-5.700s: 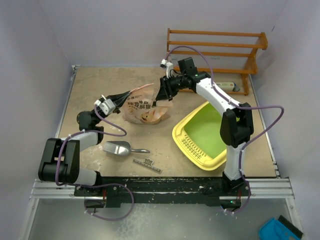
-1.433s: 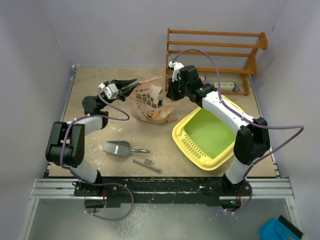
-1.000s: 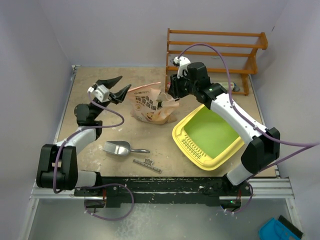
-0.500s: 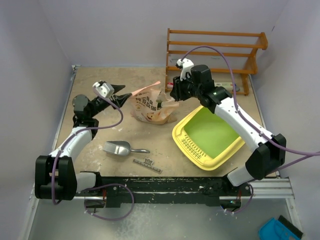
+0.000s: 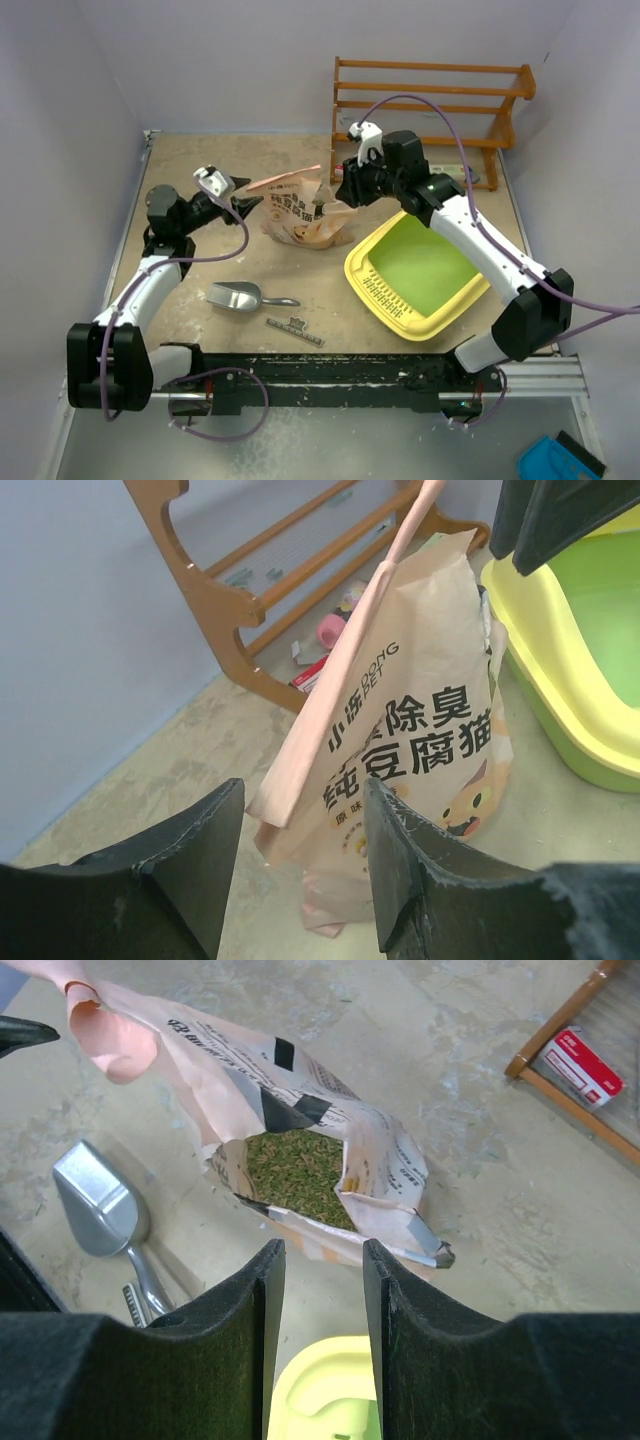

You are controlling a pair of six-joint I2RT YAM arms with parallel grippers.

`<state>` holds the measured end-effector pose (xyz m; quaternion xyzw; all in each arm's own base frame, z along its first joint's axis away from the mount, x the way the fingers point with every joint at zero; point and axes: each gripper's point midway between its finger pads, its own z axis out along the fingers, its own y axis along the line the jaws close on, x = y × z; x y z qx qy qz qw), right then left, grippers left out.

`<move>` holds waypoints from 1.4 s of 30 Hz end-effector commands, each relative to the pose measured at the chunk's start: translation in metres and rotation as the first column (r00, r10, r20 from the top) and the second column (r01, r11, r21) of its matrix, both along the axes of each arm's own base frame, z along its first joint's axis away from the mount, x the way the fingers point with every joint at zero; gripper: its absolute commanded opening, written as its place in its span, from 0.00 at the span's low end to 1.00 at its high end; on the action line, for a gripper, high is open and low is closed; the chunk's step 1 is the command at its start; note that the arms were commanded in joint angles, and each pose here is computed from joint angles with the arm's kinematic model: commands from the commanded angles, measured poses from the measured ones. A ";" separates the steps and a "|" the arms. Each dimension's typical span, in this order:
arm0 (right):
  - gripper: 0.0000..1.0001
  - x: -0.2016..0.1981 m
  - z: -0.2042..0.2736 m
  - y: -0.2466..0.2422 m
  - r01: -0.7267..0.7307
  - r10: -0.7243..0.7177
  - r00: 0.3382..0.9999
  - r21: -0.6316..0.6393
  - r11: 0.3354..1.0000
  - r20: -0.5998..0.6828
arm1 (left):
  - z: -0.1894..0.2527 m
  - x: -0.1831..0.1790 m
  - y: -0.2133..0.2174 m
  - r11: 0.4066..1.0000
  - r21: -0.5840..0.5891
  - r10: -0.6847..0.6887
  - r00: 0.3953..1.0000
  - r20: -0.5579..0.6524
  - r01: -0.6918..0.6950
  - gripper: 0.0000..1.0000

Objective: Fill the litter box with clean litter

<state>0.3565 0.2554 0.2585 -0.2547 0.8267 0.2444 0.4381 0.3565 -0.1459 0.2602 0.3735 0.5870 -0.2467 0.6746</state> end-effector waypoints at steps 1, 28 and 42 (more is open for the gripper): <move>0.39 0.004 0.007 0.018 -0.075 0.075 0.997 0.050 0.996 -0.001 | 0.032 -0.003 0.005 0.999 0.029 0.015 0.994 0.112 -0.018 0.55; 0.27 0.020 0.008 0.045 -0.129 0.133 0.990 0.093 0.987 -0.046 | 0.009 0.034 -0.015 0.991 -0.051 -0.116 0.983 0.141 0.125 0.13; 0.28 0.029 -0.036 0.049 -0.106 0.113 0.981 0.049 0.993 -0.159 | 0.010 0.026 -0.016 0.988 -0.067 -0.128 0.978 0.164 0.141 0.00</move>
